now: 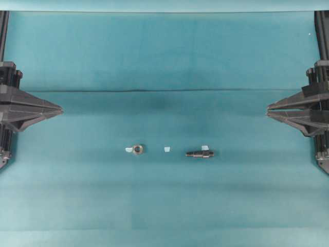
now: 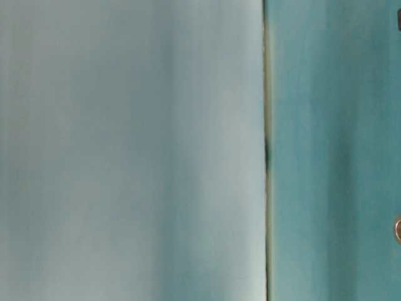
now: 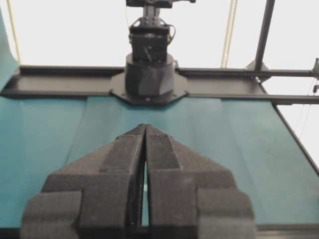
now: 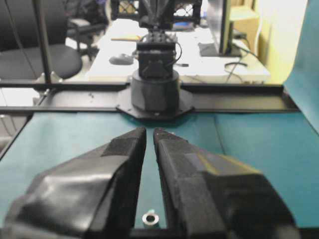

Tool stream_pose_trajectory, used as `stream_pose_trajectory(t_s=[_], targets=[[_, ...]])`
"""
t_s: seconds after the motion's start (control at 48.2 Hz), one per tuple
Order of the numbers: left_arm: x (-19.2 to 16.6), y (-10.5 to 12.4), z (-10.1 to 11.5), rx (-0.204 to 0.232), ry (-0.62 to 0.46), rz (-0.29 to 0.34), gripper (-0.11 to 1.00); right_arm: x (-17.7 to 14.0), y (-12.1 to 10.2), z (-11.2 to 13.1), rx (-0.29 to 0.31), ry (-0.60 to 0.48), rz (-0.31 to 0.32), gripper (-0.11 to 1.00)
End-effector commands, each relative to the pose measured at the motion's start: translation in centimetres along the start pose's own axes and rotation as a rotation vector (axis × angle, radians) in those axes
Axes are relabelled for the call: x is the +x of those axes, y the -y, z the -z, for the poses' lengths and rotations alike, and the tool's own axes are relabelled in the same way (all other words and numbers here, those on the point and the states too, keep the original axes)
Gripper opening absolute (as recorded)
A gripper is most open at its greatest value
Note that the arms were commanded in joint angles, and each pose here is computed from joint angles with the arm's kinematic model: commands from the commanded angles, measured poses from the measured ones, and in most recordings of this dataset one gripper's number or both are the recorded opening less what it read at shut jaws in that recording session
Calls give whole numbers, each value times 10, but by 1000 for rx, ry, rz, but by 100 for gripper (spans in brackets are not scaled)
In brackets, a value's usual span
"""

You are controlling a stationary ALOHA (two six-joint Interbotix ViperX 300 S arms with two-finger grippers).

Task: Insert the washer onto the shaft with both hands.
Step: 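Move left gripper over the silver washer and right gripper over the shaft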

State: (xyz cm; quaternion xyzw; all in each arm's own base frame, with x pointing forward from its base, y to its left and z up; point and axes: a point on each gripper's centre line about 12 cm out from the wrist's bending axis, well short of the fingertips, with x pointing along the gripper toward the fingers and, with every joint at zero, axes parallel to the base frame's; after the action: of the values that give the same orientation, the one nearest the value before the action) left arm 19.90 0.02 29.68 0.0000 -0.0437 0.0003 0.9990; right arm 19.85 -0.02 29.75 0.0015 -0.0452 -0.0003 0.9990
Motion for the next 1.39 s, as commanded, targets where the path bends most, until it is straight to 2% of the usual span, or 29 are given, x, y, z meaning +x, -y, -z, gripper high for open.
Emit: stream_pose_trajectory(t_s=[0.0, 0.062, 0.145, 0.29, 0.498, 0.685, 0.996, 1.162, 1.369], targets=[[7, 0, 1, 1, -35, 2, 2, 3, 0, 1, 18, -9, 3, 0], [11, 0, 1, -3, -72, 1, 2, 4, 1, 6, 63, -50, 12, 0], [18, 0, 1, -5, -118, 2, 2, 7, 1, 9, 139, -125, 21, -7], [34, 1, 6, -3, -229, 3, 2, 12, 0, 14, 200, -270, 29, -10], [63, 3, 25, -3, -433, 8, 2, 24, -1, 22, 204, -428, 36, -10], [89, 3, 38, -2, -555, 6, 2, 45, -1, 34, 203, -534, 45, -10], [122, 3, 64, 5, -805, 4, 2, 74, -2, 65, 199, -766, 60, -10], [137, 3, 82, 6, -913, 2, 2, 87, -3, 78, 179, -889, 62, -10], [151, 3, 101, 8, -986, 3, 2, 106, -4, 94, 155, -984, 63, -10]])
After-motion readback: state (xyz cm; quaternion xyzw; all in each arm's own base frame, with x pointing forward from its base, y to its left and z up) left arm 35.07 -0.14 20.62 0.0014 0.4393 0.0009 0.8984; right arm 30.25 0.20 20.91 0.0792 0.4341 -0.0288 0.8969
